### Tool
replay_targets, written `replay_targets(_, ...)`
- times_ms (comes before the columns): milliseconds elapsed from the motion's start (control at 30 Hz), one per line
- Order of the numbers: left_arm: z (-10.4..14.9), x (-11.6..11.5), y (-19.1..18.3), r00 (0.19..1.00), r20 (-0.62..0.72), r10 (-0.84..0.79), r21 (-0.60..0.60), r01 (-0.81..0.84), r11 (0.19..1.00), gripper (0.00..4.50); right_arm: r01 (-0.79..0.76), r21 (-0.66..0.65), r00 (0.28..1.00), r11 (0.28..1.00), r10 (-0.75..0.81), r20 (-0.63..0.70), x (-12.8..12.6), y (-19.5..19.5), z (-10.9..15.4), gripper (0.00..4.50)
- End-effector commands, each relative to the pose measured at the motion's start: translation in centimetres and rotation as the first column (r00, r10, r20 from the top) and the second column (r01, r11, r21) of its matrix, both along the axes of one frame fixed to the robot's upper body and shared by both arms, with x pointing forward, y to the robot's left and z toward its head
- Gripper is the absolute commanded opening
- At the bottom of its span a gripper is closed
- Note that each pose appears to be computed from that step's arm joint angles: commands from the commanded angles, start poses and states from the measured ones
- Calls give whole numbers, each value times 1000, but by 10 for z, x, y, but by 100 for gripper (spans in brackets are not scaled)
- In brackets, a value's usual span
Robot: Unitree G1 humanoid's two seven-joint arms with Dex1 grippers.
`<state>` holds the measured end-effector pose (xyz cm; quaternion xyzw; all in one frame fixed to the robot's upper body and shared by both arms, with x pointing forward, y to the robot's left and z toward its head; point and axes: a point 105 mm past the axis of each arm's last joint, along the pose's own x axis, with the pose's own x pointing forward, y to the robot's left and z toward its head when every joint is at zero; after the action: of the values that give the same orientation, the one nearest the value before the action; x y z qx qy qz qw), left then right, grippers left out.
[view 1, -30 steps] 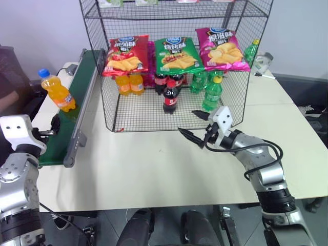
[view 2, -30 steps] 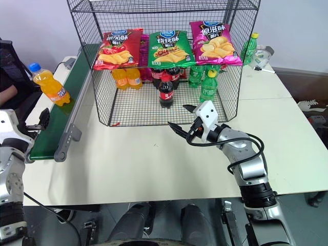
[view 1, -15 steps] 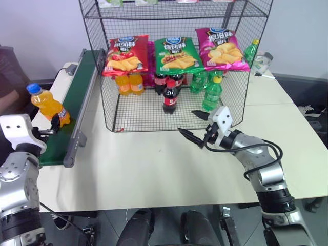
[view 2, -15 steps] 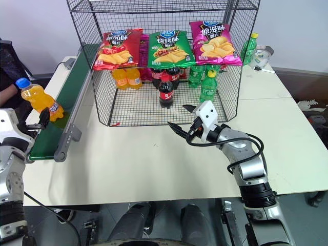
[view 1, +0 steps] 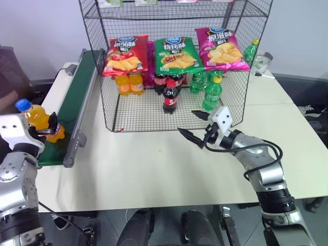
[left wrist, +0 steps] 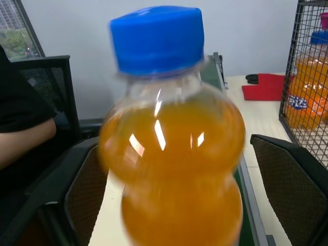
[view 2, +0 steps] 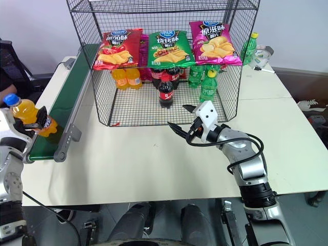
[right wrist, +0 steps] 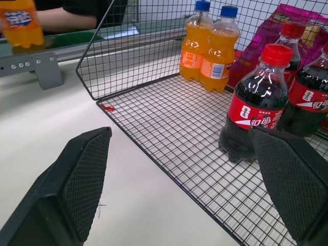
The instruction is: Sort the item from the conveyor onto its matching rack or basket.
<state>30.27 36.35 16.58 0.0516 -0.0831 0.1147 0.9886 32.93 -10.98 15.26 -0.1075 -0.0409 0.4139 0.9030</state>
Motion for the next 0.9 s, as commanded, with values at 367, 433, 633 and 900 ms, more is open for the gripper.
replay_targets(367, 58, -5, -13, 981, 173, -83, 43, 76, 996, 252, -22, 6, 998, 1000, 21, 64, -4, 3, 16, 450)
replay_targets(433, 77, -3, -28, 965, 205, -161, 61, 151, 987, 252, -22, 4, 998, 1000, 21, 65, -4, 2, 16, 450)
replay_targets(633, 100, 4, -91, 870, 176, -461, 115, 447, 887, 252, -23, -2, 997, 1000, 23, 73, -4, 0, 19, 450)
replay_targets(900, 51, 44, -161, 831, 5, -556, 45, 555, 830, 252, 3, -2, 997, 1000, -3, 83, -3, -6, 20, 450)
